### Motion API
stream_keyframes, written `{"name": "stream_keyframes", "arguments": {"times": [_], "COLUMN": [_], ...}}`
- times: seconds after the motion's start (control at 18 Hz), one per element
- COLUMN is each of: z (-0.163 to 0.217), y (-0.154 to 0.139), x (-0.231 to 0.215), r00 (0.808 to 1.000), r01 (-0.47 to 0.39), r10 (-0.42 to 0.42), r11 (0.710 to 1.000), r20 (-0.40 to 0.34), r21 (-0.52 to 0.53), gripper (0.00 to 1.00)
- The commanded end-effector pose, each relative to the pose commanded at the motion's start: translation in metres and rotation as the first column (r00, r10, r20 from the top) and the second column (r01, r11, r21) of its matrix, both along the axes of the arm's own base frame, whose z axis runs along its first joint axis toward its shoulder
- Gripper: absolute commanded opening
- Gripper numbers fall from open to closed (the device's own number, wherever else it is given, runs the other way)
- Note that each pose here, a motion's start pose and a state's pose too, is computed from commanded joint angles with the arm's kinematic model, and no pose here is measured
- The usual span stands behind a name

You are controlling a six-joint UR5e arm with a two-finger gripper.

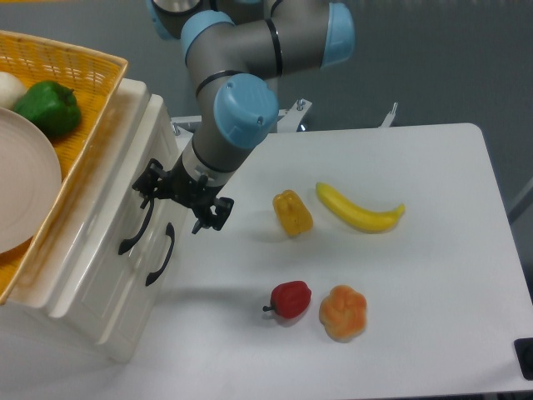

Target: Slide open the top white drawer

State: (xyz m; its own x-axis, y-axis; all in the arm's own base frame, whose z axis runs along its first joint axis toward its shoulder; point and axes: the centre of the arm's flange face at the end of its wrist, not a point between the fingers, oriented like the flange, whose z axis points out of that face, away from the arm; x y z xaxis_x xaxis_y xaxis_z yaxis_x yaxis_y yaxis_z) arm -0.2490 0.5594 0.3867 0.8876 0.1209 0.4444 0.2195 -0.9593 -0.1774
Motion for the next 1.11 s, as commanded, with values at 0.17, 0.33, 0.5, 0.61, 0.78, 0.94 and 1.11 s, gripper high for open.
{"name": "stream_keyframes", "arguments": {"times": [0.17,0.33,0.5,0.61,0.78,0.94,1.11], "z": [-0.007,-0.015,-0.02,-0.02,-0.024,-0.03,-0.034], "y": [0.004,0.006,0.008,0.007,0.008,0.01,0.01], "x": [0.003,0.004,0.006,0.006,0.006,0.003,0.002], "r00": [1.0,1.0,1.0,1.0,1.0,1.0,1.0], "r01": [0.001,0.005,0.01,0.01,0.013,0.018,0.021], "r10": [-0.001,-0.004,-0.009,-0.009,-0.013,-0.018,-0.02], "r11": [1.0,1.0,1.0,0.999,0.999,0.999,0.998], "r20": [0.006,0.014,0.017,0.015,0.016,0.01,0.007], "r21": [-0.011,-0.022,-0.03,-0.033,-0.038,-0.046,-0.056], "gripper": [1.0,1.0,1.0,1.0,1.0,1.0,1.0]}}
